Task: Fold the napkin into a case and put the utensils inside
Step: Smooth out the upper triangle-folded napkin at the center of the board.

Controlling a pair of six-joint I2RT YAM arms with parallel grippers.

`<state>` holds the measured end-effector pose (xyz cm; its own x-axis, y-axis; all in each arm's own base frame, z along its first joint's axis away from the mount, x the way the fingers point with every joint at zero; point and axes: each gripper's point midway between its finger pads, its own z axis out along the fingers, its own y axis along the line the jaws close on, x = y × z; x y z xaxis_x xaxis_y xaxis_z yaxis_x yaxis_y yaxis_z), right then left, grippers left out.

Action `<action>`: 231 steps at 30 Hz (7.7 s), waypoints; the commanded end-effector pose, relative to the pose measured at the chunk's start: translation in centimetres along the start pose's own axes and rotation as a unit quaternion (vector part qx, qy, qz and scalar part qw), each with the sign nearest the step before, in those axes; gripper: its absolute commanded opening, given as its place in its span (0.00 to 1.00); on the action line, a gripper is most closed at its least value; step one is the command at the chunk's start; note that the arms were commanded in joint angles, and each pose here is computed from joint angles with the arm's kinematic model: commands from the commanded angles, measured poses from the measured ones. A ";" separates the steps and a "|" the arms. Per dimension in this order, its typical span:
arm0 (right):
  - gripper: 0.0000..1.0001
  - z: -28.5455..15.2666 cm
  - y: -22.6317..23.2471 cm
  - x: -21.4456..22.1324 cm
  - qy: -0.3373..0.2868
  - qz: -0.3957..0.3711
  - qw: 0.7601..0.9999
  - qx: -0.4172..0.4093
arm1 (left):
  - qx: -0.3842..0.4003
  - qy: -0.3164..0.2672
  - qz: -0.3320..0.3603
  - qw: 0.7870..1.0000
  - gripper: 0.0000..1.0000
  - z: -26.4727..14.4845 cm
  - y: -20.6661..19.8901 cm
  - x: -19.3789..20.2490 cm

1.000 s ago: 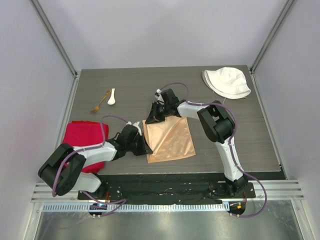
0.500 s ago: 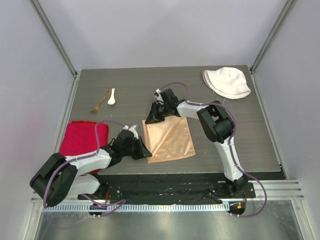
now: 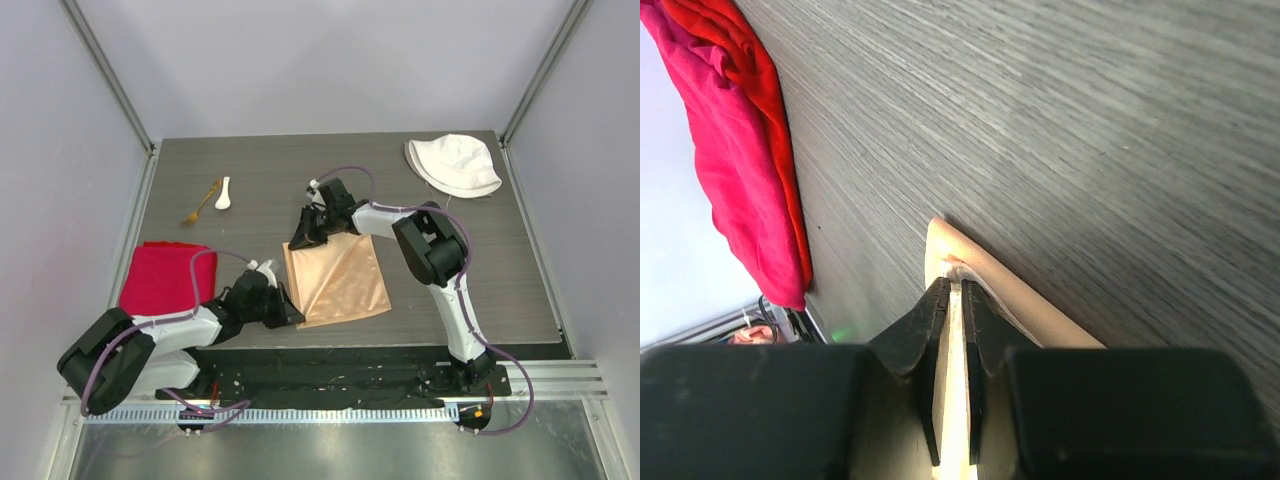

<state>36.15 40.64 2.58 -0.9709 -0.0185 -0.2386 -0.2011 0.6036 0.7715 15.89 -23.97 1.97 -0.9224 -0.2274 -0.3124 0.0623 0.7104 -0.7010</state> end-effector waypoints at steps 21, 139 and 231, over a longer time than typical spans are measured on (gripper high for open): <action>0.16 0.8 -0.4 -0.6 -0.004 -0.016 1.000 0.012 | -0.074 0.011 -0.021 0.997 0.02 -2.6 4.5 4.1; 0.83 -16.7 -11.5 -9.5 -0.181 0.006 0.977 -0.112 | 0.000 0.010 -0.033 0.999 0.25 3.0 6.2 1.4; 0.29 -13.2 -8.0 7.5 -0.080 -0.010 0.994 0.068 | -0.300 -0.087 0.167 0.935 0.16 5.9 1.1 -25.6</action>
<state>28.52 24.72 2.49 -0.9365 0.0975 -0.3368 -0.1728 0.7074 0.6853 41.51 -21.71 5.28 -0.8174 -0.0131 -0.5759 0.0570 0.9930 -0.1035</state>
